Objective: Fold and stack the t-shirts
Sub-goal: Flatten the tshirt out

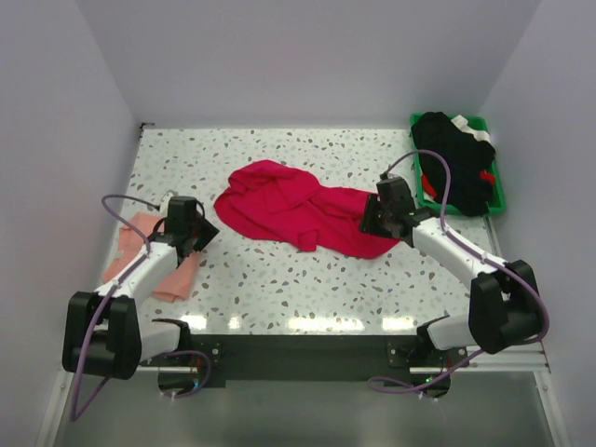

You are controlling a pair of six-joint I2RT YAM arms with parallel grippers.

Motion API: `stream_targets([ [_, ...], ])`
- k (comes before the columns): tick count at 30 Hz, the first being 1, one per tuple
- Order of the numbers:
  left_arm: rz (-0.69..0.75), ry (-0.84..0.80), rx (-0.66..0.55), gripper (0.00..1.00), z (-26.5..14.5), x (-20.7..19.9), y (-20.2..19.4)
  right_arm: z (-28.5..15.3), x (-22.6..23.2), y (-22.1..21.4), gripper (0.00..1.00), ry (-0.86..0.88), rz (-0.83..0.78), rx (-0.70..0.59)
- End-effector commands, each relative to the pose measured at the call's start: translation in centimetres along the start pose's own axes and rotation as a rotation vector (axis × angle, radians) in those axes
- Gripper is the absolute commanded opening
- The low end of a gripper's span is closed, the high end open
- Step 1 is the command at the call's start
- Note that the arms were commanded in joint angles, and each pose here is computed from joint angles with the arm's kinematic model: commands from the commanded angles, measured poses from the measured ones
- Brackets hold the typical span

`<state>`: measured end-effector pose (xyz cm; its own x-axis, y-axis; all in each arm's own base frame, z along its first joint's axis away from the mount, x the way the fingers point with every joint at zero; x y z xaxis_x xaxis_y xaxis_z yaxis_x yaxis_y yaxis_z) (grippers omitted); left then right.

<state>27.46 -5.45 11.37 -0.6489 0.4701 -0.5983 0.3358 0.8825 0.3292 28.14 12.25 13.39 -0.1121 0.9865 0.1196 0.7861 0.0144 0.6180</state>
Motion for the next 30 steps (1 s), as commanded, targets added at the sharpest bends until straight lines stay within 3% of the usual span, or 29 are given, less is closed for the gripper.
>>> stream_targets([
  [1,-0.037,0.059,-0.082,0.37,-0.3,1.7,0.7,-0.8,1.0,2.5,0.42,0.046,-0.015,-0.081],
  [9,-0.058,0.304,-0.121,0.42,0.2,6.6,1.5,-0.7,1.0,2.1,0.42,0.055,-0.028,-0.073],
  [18,-0.065,0.421,-0.217,0.47,-0.6,9.2,3.8,-0.2,1.0,1.6,0.43,0.06,-0.031,-0.065],
  [30,-0.072,0.34,-0.185,0.48,1.7,5.9,5.7,0.4,1.0,1.5,0.43,0.057,-0.037,-0.053],
])
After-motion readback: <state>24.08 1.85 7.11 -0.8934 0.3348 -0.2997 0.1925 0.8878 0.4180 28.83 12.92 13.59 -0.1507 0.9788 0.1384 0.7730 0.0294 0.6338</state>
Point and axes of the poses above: each gripper's point midway between its finger pads, its own z axis out along the fingers, its own x axis along the line the jaws close on, y = z × x, the point moved 6 cm from there along -z, back along the fingers, and after that the axes turned 15 degrees about -z, right-handed, at the moved point
